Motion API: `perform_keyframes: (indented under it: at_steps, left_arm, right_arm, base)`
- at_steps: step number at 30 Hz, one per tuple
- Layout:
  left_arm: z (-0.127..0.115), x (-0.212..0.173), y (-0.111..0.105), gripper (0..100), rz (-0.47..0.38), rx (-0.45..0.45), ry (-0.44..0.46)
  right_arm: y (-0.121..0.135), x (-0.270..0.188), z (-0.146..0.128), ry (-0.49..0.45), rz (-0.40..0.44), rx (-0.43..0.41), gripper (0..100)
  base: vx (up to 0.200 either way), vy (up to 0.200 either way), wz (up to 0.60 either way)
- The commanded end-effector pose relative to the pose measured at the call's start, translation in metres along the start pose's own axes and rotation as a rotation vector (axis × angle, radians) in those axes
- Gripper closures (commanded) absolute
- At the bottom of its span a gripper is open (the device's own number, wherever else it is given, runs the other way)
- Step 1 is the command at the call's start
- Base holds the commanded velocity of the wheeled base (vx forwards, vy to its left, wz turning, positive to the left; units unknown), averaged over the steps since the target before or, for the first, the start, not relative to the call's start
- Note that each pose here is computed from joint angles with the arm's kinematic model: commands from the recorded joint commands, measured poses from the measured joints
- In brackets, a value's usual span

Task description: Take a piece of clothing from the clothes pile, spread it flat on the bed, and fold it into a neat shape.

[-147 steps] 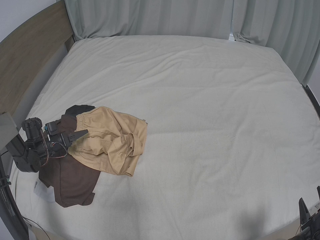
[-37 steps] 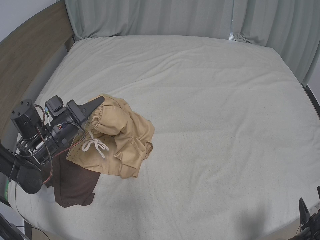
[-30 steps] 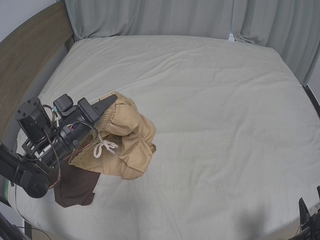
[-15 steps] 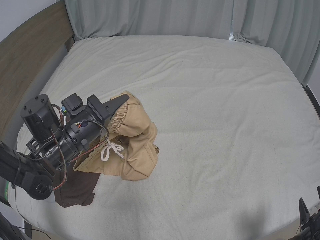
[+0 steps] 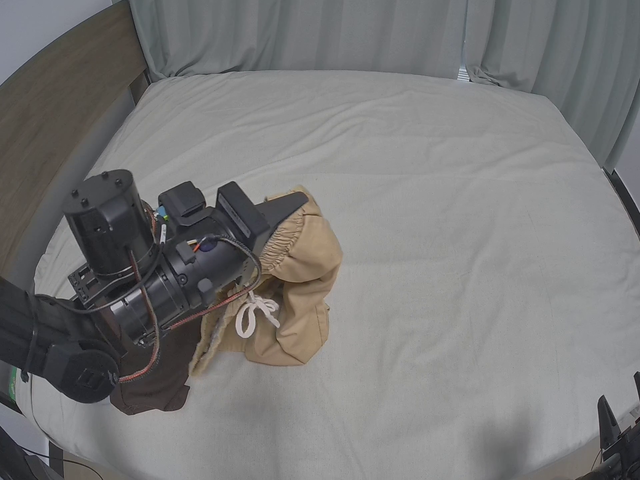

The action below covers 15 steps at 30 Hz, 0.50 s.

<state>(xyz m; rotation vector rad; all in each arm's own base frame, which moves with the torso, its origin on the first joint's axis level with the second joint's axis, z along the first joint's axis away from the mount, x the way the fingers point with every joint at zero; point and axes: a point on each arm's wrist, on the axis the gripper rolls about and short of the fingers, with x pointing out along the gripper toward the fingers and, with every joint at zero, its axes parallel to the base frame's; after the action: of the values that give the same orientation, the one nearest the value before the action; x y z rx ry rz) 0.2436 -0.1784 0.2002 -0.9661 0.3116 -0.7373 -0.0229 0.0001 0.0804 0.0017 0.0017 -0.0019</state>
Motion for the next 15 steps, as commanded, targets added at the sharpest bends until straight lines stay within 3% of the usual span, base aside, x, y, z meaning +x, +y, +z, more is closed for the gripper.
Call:
perform_keyframes:
  at_steps: [1, 7, 15]
  left_arm:
    - [-0.006, 0.010, -0.020, 100, -0.039, -0.004, 0.040]
    - [-0.014, 0.021, -0.036, 100, -0.046, -0.055, 0.096]
    - [-0.042, 0.040, -0.034, 100, -0.048, -0.062, 0.177]
  right_arm:
    - [0.000, 0.000, -0.005, 0.001, 0.000, 0.000, 0]
    - [0.000, 0.000, -0.005, 0.001, 0.000, 0.000, 0]
    - [0.000, 0.000, -0.005, 0.001, 0.000, 0.000, 0]
  base:
    - [0.000, 0.000, 0.00]
    - [0.000, 0.000, 0.00]
    - [0.000, 0.000, 0.00]
